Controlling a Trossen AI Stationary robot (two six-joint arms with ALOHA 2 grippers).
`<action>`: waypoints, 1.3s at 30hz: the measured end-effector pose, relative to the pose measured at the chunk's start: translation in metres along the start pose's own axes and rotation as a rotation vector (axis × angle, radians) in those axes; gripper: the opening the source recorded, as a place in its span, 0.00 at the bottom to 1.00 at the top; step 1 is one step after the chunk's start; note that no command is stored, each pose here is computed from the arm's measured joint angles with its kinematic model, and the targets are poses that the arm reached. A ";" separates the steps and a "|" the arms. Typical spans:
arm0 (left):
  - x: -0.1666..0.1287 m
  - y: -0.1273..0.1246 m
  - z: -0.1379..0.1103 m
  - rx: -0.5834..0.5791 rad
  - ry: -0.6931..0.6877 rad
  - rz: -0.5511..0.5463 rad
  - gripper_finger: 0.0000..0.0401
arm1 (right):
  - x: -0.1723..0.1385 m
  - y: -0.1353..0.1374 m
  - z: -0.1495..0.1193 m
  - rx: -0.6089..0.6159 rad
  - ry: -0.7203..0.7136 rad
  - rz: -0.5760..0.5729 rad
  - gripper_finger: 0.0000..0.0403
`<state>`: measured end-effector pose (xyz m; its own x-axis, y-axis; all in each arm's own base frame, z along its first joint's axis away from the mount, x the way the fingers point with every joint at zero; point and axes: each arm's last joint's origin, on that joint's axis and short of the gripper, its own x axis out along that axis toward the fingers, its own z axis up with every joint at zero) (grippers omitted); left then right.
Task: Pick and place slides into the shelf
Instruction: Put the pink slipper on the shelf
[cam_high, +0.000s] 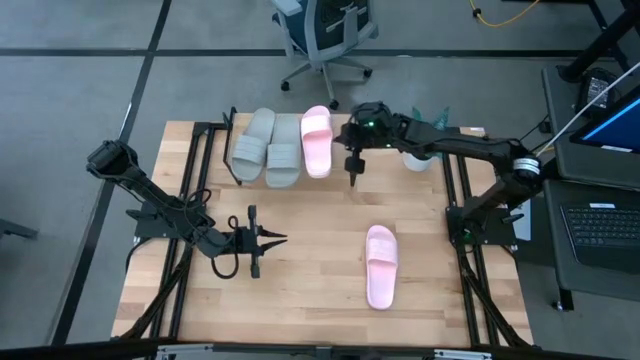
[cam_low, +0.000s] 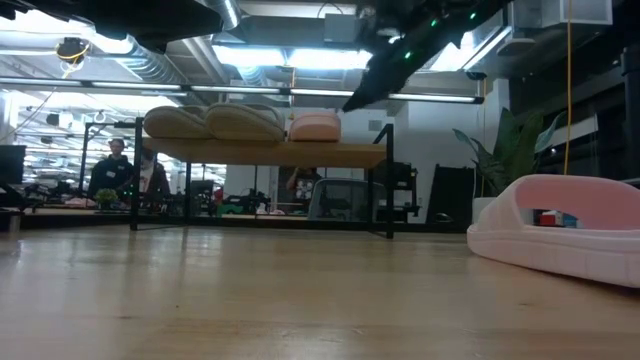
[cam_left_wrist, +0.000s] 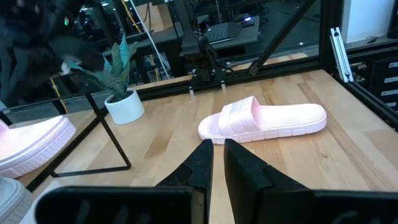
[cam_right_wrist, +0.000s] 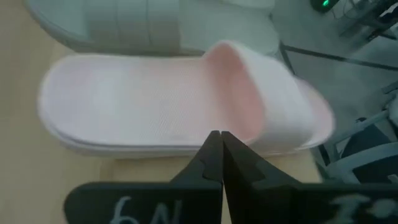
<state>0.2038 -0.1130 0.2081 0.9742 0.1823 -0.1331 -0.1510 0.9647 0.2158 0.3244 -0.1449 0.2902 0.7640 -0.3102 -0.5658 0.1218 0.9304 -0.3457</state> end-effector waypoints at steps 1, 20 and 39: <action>0.000 0.000 0.000 0.000 0.000 0.000 0.08 | -0.006 -0.001 0.002 0.000 -0.008 -0.004 0.00; 0.000 0.000 0.000 -0.006 0.000 -0.001 0.08 | -0.125 0.102 0.016 0.003 0.197 0.176 0.00; -0.001 -0.001 0.000 -0.034 -0.001 -0.004 0.08 | -0.150 0.216 -0.026 0.159 0.338 0.254 0.00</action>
<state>0.2033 -0.1138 0.2081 0.9750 0.1782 -0.1329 -0.1527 0.9714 0.1818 0.2193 0.0971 0.2811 0.5359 -0.0896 -0.8395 0.0729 0.9956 -0.0597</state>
